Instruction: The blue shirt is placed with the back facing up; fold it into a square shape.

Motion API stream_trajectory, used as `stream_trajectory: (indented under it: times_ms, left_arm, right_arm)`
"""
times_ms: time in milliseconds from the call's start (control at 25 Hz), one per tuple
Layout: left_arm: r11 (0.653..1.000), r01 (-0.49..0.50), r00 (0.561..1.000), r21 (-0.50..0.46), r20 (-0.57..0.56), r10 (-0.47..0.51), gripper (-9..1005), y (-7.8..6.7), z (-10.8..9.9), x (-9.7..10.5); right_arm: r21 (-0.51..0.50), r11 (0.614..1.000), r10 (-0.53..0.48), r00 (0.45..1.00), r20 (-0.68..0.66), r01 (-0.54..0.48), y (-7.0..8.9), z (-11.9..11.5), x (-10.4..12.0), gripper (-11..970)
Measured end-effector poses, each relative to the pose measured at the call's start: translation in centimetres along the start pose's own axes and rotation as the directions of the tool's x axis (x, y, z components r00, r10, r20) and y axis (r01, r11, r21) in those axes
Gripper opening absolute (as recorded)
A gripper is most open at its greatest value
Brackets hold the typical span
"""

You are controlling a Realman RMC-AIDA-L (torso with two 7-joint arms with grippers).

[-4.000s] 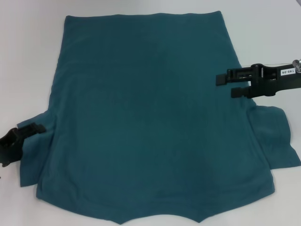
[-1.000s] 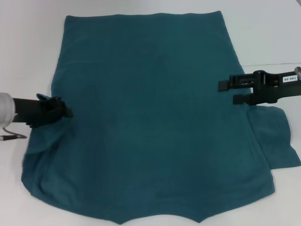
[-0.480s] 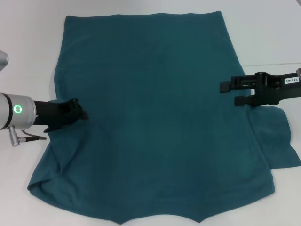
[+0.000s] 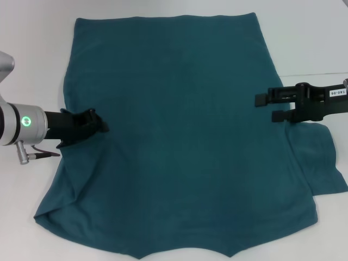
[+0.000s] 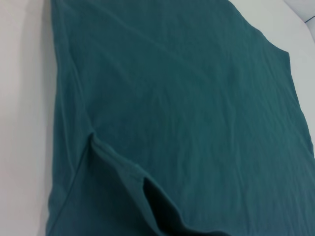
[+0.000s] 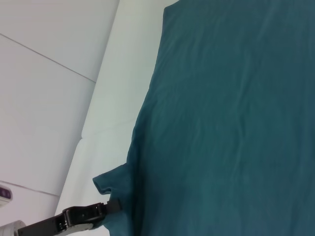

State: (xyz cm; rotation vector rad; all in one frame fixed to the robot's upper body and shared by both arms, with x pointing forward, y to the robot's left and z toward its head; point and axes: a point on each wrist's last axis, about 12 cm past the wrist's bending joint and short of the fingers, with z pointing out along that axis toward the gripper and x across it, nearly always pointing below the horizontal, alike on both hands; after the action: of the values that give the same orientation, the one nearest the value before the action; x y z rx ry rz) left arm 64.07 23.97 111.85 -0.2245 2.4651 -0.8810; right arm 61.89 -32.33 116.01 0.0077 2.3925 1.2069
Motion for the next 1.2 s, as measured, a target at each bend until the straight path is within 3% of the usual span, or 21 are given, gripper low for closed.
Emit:
stream_trajectory:
  times_ms: [160, 360, 480, 720, 1200]
  left_arm:
    - [1.0, 0.01, 1.0, 0.004, 0.004, -0.01, 23, 0.1, 0.0, 0.1]
    - [1.0, 0.014, 1.0, 0.005, 0.005, -0.014, 211, 0.1, 0.1, 0.2]
    - [1.0, 0.01, 1.0, 0.028, -0.009, -0.01, 444, -0.5, 0.3, 0.4]
    - [0.998, 0.007, 0.999, 0.063, -0.038, -0.005, 496, -1.4, 0.7, 0.8]
    - [0.998, 0.047, 0.999, 0.036, -0.011, -0.047, 540, -0.3, 0.5, 0.9]
  right_arm:
    - [0.004, 1.0, 0.001, 1.0, 0.006, -0.001, -0.1, -0.1, -0.1, 924]
    - [0.009, 1.0, 0.0, 1.0, 0.012, 0.0, -0.2, -0.2, -0.2, 924]
    - [0.014, 1.0, 0.001, 1.0, 0.019, -0.001, -0.2, -0.2, -0.2, 924]
    - [0.017, 1.0, 0.005, 1.0, 0.023, -0.005, -0.3, -0.2, -0.3, 924]
    - [0.015, 1.0, 0.015, 1.0, 0.02, -0.015, -0.4, -0.1, -0.1, 924]
